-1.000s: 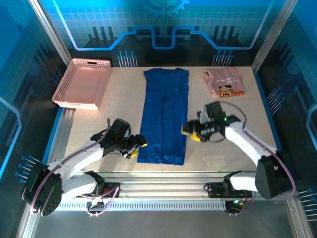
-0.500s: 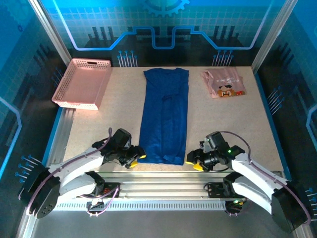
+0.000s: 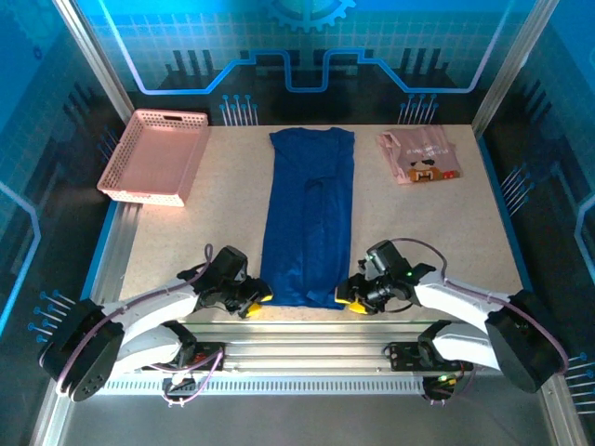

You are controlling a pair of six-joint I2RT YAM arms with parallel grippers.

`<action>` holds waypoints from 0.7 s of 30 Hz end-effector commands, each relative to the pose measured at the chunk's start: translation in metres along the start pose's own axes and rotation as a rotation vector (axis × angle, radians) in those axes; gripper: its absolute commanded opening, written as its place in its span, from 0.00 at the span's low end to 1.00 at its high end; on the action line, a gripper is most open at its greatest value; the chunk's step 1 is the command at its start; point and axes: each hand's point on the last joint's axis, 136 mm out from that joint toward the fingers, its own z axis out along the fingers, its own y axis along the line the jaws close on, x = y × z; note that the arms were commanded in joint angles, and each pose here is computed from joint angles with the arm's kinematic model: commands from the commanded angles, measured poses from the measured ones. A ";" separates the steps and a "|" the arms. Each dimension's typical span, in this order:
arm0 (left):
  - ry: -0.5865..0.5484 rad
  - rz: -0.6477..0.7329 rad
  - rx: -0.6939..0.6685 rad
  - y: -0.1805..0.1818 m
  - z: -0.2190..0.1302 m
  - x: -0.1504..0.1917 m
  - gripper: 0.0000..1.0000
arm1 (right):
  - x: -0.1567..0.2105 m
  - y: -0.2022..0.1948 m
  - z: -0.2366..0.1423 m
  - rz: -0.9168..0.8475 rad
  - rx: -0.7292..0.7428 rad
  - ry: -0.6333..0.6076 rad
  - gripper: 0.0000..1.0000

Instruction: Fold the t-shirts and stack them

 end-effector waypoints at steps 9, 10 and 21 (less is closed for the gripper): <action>-0.007 0.051 0.063 -0.029 0.013 -0.009 0.34 | -0.011 0.005 0.017 -0.017 0.022 0.011 0.44; -0.004 0.054 0.062 -0.030 0.015 -0.009 0.34 | -0.012 0.005 0.018 -0.015 0.019 0.013 0.43; -0.046 0.098 0.014 -0.027 -0.004 -0.007 0.00 | 0.012 -0.030 -0.012 0.009 0.199 0.048 0.00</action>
